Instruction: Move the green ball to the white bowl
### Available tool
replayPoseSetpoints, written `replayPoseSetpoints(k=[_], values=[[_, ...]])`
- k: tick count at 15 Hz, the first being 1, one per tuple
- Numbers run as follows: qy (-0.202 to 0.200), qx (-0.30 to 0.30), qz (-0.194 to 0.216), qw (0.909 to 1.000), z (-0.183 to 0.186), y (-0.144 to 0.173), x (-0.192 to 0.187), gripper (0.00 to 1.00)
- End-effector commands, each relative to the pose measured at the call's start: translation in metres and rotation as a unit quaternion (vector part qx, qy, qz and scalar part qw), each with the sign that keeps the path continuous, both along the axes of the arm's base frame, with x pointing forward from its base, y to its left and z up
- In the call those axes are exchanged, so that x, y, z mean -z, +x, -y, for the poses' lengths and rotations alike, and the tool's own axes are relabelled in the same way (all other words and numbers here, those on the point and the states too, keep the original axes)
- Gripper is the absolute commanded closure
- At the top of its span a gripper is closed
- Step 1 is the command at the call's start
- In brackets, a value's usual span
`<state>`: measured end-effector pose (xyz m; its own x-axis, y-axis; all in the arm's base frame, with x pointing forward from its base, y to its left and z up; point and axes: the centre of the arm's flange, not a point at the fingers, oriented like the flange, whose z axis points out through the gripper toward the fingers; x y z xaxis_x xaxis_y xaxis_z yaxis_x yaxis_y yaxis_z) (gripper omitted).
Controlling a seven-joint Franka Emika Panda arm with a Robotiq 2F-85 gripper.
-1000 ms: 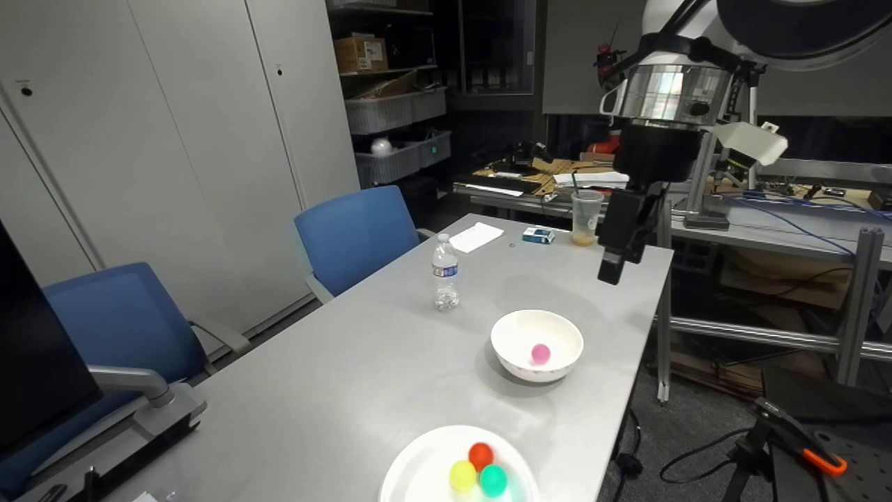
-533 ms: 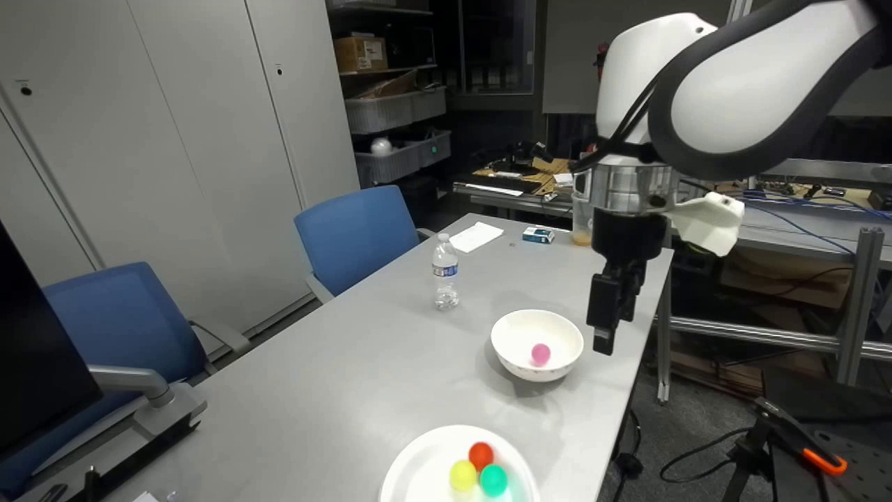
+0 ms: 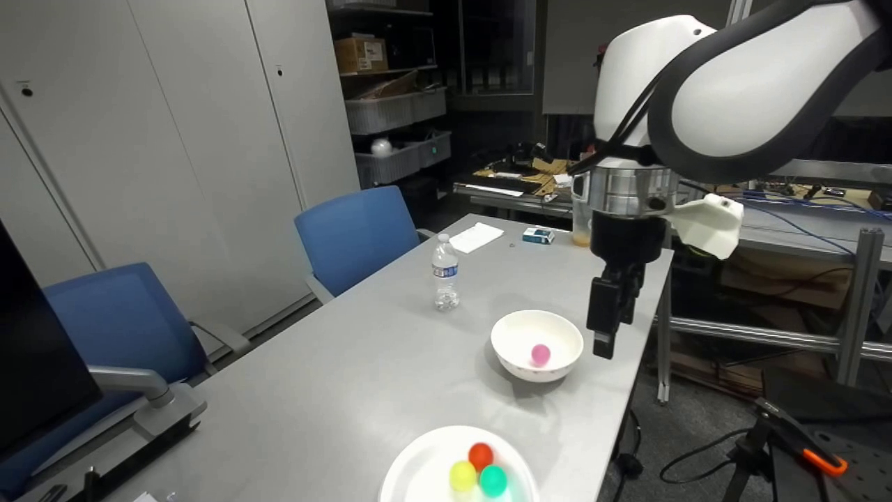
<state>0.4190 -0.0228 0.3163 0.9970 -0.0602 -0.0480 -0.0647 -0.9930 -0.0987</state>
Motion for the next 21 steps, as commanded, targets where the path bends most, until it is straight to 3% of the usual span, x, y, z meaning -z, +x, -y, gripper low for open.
replayPoseSetpoints(k=[1, 12, 14, 21], values=[[-0.002, -0.034, -0.014, 0.9993, -0.031, 0.011, 0.002, 0.0], [0.01, -0.172, -0.04, 0.9842, -0.108, 0.059, 0.054, 0.0], [0.004, -0.159, -0.041, 0.9864, -0.102, 0.044, 0.052, 0.0], [-0.005, -0.172, -0.042, 0.9843, -0.109, 0.052, 0.062, 0.0]])
